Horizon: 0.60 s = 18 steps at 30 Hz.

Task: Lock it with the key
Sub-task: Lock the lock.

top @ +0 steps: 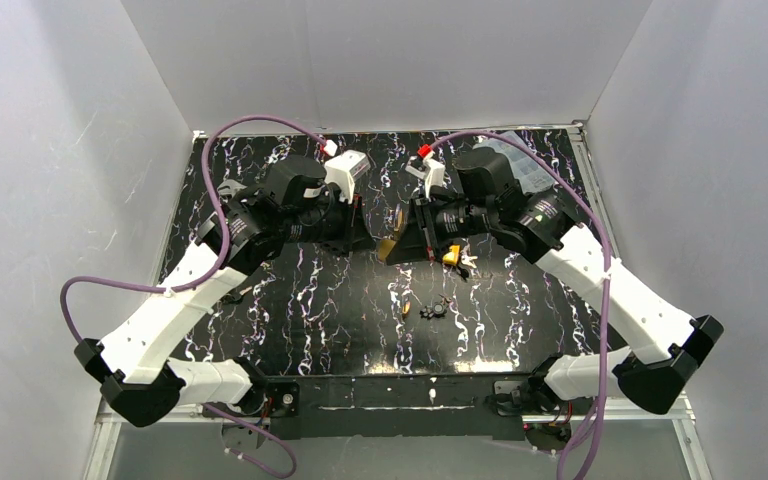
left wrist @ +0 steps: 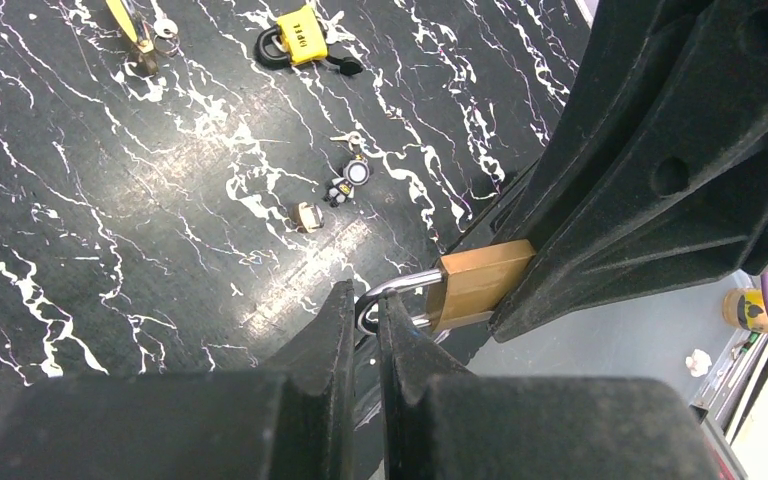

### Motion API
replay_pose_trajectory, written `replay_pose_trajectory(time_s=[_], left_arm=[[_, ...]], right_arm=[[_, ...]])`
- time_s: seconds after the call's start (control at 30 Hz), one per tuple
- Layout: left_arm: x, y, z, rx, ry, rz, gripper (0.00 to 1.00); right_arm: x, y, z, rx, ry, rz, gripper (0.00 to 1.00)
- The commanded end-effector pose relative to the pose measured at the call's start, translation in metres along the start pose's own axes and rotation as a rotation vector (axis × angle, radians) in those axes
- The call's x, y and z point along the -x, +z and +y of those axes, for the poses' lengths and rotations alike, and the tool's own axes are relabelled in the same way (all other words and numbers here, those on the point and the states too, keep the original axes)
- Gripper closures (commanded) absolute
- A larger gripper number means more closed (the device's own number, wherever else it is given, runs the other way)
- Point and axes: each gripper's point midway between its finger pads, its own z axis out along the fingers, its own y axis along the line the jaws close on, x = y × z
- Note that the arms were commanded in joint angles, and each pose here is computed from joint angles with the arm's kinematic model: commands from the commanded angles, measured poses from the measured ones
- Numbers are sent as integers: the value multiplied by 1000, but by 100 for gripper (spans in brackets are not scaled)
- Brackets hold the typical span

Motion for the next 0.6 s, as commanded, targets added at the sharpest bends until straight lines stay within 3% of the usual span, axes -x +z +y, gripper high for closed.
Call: replay_pose_trajectory(time_s=[0.0, 0.57], left_arm=[[25, -46, -149, -669, 120, -74, 100], [33, -62, -167, -753, 115, -114, 100]], right_arm=[[80, 33, 27, 125, -177, -236, 99], [85, 61, 12, 119, -143, -189, 99]])
